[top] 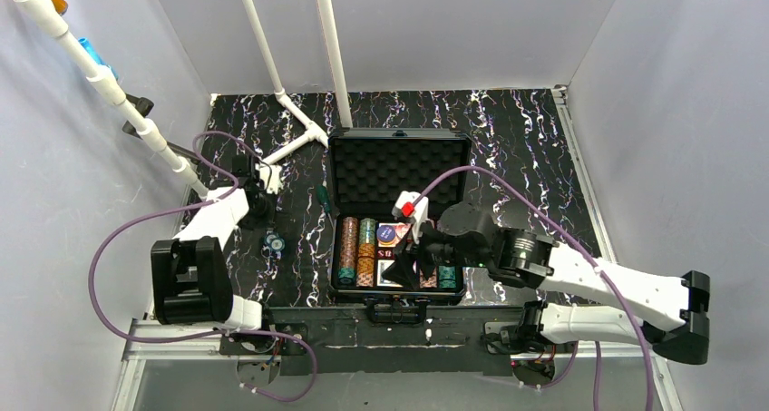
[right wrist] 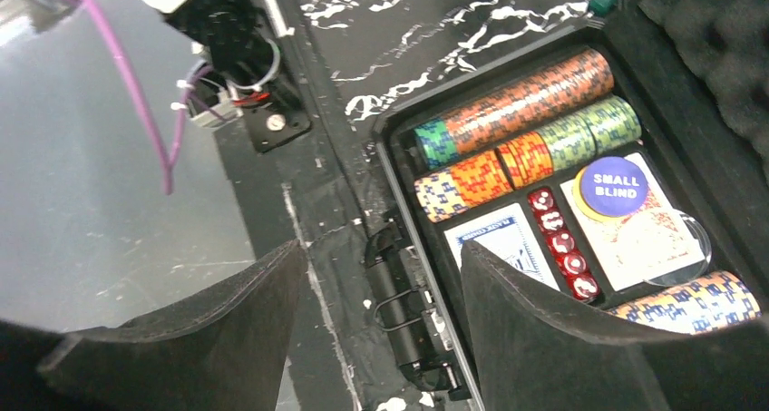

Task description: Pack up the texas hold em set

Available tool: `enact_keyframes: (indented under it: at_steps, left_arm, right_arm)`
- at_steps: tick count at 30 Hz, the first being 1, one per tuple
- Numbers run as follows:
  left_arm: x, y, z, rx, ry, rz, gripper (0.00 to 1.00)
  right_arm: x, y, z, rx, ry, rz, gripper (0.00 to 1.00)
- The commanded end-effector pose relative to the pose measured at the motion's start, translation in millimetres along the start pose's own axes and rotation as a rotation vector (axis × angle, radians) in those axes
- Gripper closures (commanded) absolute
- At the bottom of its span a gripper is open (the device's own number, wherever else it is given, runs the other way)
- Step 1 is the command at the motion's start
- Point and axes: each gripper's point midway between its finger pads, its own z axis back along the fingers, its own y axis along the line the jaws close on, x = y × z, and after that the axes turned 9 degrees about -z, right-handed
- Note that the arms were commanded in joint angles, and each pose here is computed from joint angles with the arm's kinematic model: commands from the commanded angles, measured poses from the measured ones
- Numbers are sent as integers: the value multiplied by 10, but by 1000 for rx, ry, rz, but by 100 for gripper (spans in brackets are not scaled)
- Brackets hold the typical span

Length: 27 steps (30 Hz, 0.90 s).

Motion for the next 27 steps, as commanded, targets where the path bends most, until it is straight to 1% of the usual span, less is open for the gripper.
enact_keyframes:
  at_steps: [1,4,7,11,15,19,21,22,27]
  left_arm:
    - [-249,-218,-165,-154,32,-227,9]
    - [-371,-346,-213,-219,104,-280,8]
    - [-412,-266,-290,-189,153,-290,7]
    - [-407,-360,-313,-202,170,-351,7]
    - [-463,-273,-327,-166,207,-405,8]
    - [-391,-178,-374,-106,179,-438,11]
    - [-365,-115,-390,-68,184,-456,14]
    - [-349,-117,-396,-67,183,-466,16]
    - [-348,-104,-422,-60,193,-487,20]
  right_arm:
    - [101,242,236,128,-42,43,27]
    - [137,261,350,143,-75,88,27]
    - [146,192,423,119,-102,113,26]
    - [143,164,482,124,-124,110,25]
    - [157,155,513,123,-136,110,25]
    - [139,140,508,120,-132,106,25]
    - [137,152,514,127,-132,107,25]
    - [142,156,511,129,-134,105,25]
    - [146,160,502,131,-132,108,25]
